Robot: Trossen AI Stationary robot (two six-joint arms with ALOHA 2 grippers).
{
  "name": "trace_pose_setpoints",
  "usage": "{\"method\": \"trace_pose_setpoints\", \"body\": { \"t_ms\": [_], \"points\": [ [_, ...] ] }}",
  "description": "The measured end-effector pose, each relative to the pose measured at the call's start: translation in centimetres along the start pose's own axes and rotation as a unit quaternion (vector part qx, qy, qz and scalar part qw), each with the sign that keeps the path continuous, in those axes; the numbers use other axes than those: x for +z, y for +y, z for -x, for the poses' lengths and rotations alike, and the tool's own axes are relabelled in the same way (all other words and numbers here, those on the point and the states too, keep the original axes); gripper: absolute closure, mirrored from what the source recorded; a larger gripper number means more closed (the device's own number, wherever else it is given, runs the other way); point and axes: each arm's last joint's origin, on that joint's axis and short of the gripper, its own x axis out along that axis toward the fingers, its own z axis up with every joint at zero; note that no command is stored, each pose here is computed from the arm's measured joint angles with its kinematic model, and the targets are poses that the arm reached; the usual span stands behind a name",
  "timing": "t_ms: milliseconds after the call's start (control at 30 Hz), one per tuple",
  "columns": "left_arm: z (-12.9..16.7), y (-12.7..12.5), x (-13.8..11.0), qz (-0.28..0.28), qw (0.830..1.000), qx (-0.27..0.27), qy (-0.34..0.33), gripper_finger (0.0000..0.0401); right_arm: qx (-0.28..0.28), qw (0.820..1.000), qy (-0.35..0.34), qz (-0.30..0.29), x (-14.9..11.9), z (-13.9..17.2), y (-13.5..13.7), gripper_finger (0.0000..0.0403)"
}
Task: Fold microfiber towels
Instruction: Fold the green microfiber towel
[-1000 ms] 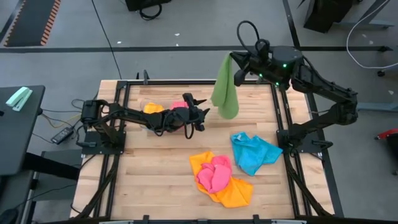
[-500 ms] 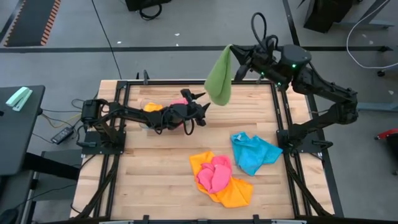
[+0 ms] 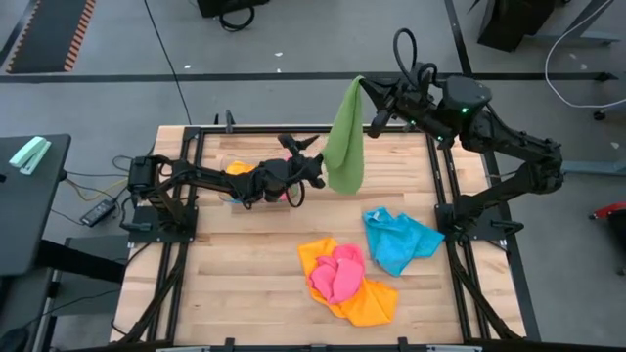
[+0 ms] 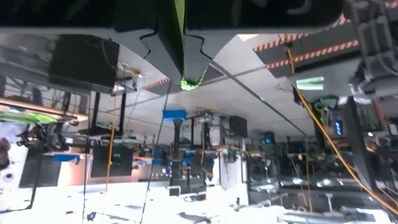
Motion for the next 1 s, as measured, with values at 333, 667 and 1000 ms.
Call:
{"method": "trace_pose_setpoints", "body": {
  "t_ms": [333,667,1000],
  "points": [
    [0.8,0.1,1.3,-0.017,0.999,0.019,-0.040,0.0237,-0.011,0.999,0.037,0.003,-0.8,0.0,-0.1,0.0397],
    [1.4,-0.7,1.7,-0.033,0.998,-0.012,-0.056,0.0386,-0.014,0.998,0.065,0.009,-1.4,0.1,-0.1,0.0397],
    [3.6,2.0,2.7,-0.014,0.997,-0.074,-0.016,0.0385,-0.013,0.972,0.188,0.139,-3.9,0.9,-0.5,0.0397]
  ]
}}
